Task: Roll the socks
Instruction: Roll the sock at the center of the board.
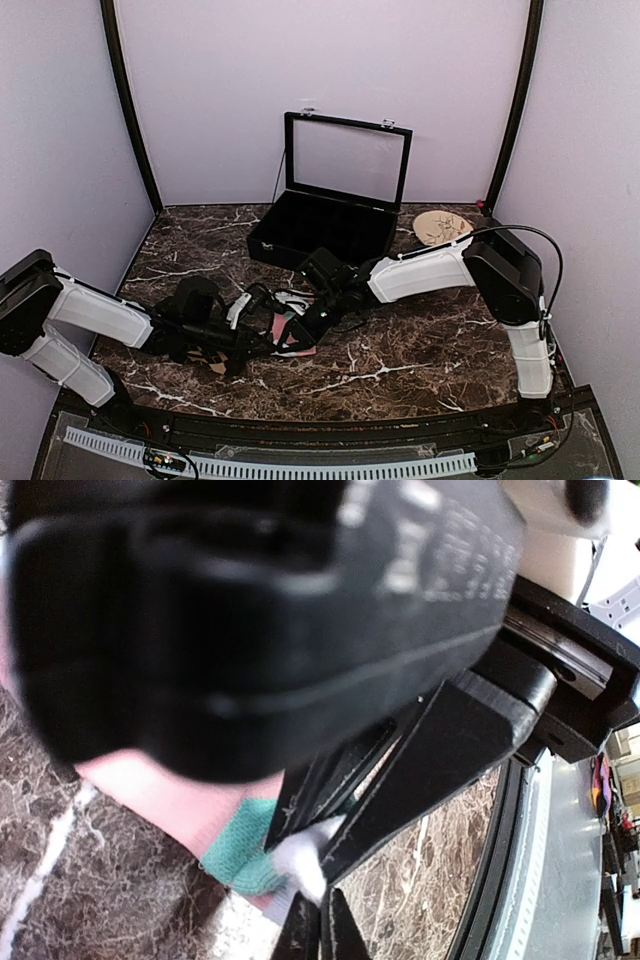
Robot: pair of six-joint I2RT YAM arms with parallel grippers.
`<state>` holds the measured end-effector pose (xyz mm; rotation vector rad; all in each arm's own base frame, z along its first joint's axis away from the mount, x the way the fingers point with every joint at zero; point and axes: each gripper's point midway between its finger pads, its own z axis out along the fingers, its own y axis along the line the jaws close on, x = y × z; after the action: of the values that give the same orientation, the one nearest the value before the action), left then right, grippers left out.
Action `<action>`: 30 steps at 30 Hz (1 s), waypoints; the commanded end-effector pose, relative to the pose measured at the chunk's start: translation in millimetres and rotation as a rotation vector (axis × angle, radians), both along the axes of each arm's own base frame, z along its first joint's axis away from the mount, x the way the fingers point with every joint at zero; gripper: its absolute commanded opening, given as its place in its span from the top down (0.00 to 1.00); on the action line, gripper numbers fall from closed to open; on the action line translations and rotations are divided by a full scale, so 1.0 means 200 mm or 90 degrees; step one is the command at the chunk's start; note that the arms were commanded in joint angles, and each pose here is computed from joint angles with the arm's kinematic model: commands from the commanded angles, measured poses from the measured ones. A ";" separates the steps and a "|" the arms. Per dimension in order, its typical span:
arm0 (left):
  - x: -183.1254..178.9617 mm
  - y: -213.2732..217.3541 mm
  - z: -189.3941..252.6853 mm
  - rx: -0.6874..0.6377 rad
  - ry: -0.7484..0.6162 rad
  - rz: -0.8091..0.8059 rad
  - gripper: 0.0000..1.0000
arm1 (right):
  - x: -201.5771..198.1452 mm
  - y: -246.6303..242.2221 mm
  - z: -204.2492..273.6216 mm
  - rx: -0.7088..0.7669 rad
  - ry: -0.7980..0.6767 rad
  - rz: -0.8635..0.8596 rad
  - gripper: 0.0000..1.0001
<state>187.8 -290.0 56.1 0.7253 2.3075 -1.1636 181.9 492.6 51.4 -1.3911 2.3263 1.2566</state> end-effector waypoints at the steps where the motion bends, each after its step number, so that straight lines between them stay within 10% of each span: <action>1: -0.02 0.01 -0.03 0.001 -0.003 -0.010 1.00 | -0.02 0.03 0.03 0.030 0.006 0.024 0.84; 30: 0.05 0.07 -0.04 -0.002 0.097 0.109 1.00 | 0.08 -0.08 0.08 0.026 -0.093 -0.055 0.60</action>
<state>191.6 -275.9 39.3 0.5134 2.4240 -1.1405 185.2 477.7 47.9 -1.3473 2.3147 1.1914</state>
